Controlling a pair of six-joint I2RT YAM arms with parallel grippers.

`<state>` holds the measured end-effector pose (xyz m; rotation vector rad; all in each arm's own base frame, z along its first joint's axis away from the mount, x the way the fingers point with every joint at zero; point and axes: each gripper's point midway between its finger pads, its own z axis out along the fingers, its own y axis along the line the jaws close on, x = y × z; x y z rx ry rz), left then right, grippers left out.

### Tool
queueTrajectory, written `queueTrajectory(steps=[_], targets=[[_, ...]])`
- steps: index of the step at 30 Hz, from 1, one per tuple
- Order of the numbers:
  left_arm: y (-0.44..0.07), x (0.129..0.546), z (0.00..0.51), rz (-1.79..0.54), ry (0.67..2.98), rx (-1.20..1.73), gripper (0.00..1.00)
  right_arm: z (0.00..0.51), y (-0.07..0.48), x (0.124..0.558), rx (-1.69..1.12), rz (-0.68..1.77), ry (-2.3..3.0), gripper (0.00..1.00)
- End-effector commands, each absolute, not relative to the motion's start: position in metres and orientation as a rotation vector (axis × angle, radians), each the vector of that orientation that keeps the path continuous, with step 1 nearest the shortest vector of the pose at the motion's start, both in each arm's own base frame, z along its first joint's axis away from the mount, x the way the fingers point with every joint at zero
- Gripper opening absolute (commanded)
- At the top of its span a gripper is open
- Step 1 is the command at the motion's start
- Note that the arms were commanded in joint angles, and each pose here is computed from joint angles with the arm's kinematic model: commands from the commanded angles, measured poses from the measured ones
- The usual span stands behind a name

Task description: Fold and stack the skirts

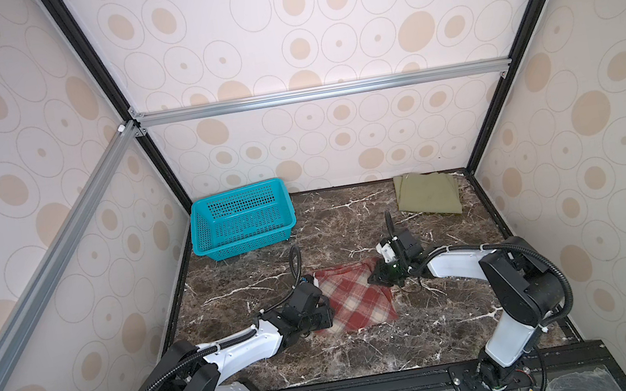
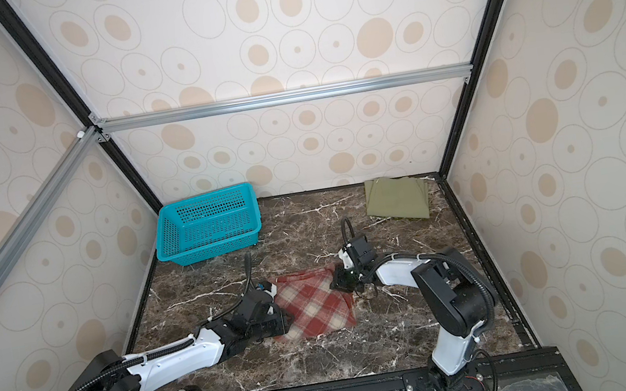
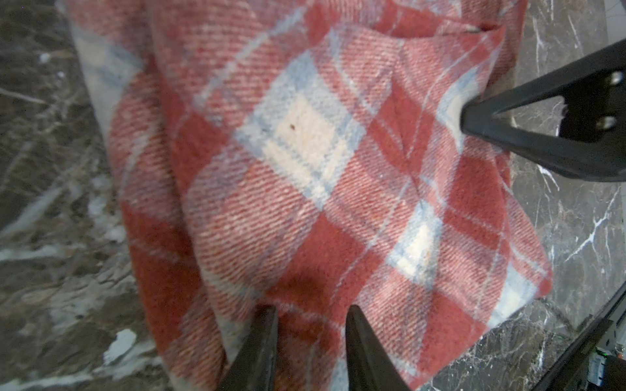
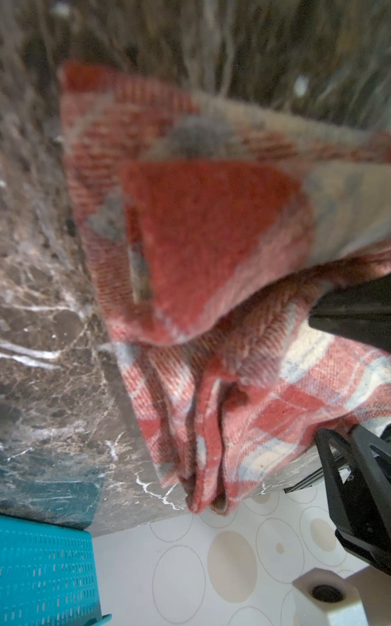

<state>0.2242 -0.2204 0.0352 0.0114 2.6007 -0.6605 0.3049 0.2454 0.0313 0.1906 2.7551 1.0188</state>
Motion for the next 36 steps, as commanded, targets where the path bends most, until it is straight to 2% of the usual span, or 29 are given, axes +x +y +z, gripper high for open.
queueTrajectory(steps=[1, 6, 12, 13, 14, 15, 18, 24, 29, 36], targets=[[-0.191, 0.207, 0.003, -0.501, 2.722, -0.049, 0.32, 0.009, 0.236, 0.293, 0.263, 0.964, 2.813, 0.0], [-0.185, 0.215, 0.009, -0.461, 2.7, -0.066, 0.32, 0.011, 0.236, 0.286, 0.28, 0.991, 2.815, 0.0], [-0.198, 0.251, 0.065, -0.413, 2.571, 0.039, 0.34, 0.058, 0.235, 0.286, 0.178, 1.003, 2.778, 0.02], [-0.202, 0.257, 0.076, -0.414, 2.547, 0.058, 0.35, 0.067, 0.232, 0.285, 0.163, 1.001, 2.771, 0.13], [-0.208, 0.263, 0.086, -0.428, 2.523, 0.077, 0.35, 0.075, 0.228, 0.285, 0.159, 1.004, 2.762, 0.29], [-0.215, 0.269, 0.096, -0.451, 2.497, 0.093, 0.35, 0.08, 0.224, 0.285, 0.162, 1.014, 2.755, 0.39], [-0.238, 0.284, 0.114, -0.549, 2.435, 0.118, 0.35, 0.088, 0.205, 0.284, 0.185, 1.022, 2.751, 0.52], [-0.293, 0.296, 0.109, -0.753, 2.421, 0.188, 0.34, 0.085, 0.185, 0.275, 0.158, 1.013, 2.772, 0.62], [-0.334, 0.295, 0.088, -0.86, 2.452, 0.25, 0.34, 0.071, 0.185, 0.265, 0.13, 1.023, 2.82, 0.65], [-0.352, 0.289, 0.06, -0.896, 2.519, 0.297, 0.33, 0.052, 0.185, 0.257, 0.131, 1.043, 2.848, 0.71]])
